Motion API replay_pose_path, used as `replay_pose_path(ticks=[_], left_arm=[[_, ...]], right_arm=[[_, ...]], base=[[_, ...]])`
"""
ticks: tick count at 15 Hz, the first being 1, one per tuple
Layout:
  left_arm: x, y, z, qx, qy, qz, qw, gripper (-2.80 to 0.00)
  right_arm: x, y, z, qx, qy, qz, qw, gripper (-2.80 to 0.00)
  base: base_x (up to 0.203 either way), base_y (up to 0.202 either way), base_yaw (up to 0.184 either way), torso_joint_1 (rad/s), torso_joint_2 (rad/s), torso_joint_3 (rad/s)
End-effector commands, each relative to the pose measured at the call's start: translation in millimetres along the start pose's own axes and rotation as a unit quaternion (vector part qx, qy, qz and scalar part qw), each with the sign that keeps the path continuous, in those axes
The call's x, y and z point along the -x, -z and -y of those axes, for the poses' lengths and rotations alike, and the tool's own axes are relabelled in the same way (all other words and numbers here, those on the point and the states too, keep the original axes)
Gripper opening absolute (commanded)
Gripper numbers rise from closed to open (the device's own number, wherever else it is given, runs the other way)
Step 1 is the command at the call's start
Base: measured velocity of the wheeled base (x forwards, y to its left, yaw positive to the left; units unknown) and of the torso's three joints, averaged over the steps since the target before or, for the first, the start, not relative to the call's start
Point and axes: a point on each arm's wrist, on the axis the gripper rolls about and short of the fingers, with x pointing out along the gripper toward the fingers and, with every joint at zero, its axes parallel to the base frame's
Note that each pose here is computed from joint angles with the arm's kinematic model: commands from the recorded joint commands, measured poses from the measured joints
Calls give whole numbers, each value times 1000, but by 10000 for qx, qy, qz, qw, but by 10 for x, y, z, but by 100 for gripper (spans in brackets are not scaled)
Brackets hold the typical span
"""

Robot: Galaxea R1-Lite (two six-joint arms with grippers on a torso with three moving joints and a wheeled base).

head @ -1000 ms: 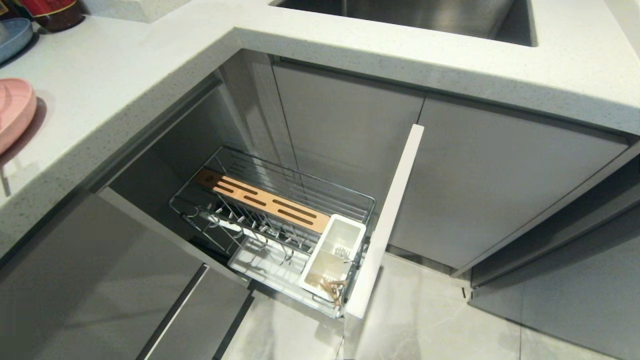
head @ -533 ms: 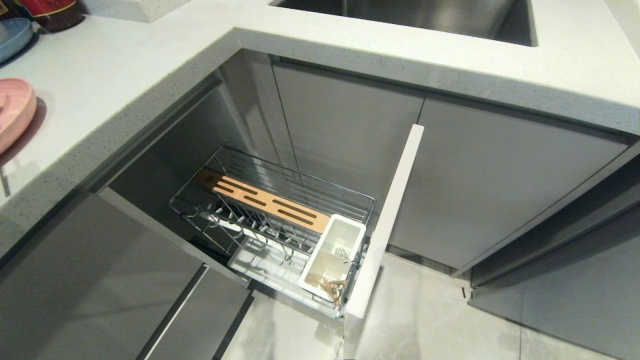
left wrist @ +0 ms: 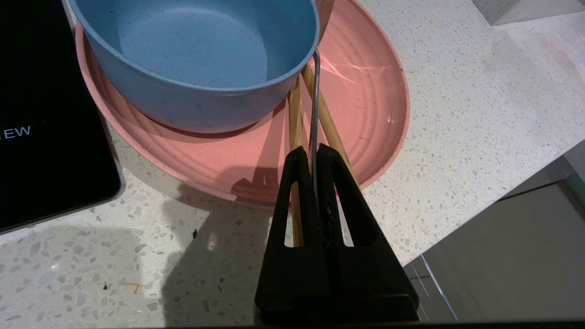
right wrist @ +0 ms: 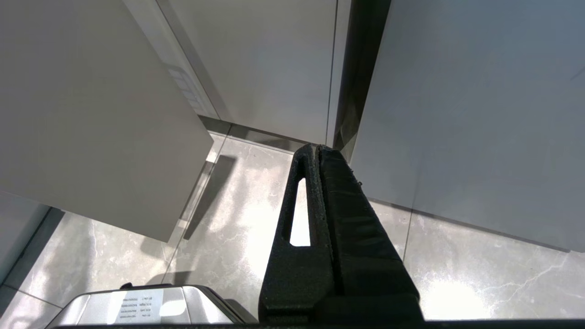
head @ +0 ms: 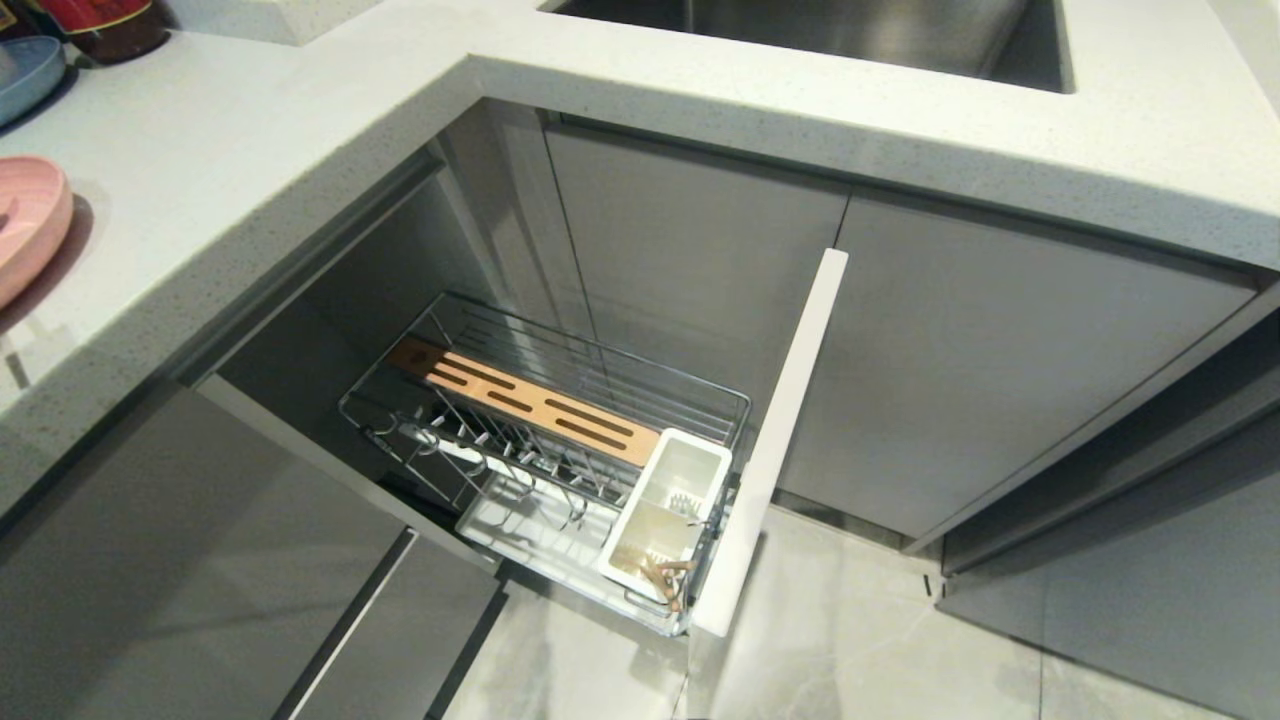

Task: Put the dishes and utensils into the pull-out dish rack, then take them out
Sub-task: Take the spoon out of the cupboard, then close the cupboard

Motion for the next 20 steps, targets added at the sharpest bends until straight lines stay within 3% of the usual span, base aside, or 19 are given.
replay_pose_path(ticks=[1,2,3,9,14,15,17,20], left_arm=[[-2,-4,2,1,-14,14,10000,-280],[0,-9,4,3,-17,25,10000,-280],[7,-20,6,20,7,51,10000,0],[61,-131,46,94,124,231,9996,0],[242,-463,152,37,459,745,9962,0],[293,-556,182,12,557,889,9945,-280],[392,-751,254,4,792,1160,9901,-280],[492,-1074,409,228,1246,1489,9807,-280]], right_arm=[[3,1,0,-3,-1,23,10000,-280],[3,1,0,-3,-1,23,10000,-280],[3,1,0,-3,6,23,10000,-280],[3,1,0,-3,-1,23,10000,-280],[3,1,0,-3,6,23,10000,-280],[3,1,0,-3,-1,23,10000,-280],[3,1,0,-3,-1,23,10000,-280],[3,1,0,-3,-1,23,10000,-280]], base=[[0,0,0,0,0,0],[0,0,0,0,0,0],[0,0,0,0,0,0],[0,0,0,0,0,0],[0,0,0,0,0,0],[0,0,0,0,0,0],[0,0,0,0,0,0],[0,0,0,0,0,0]])
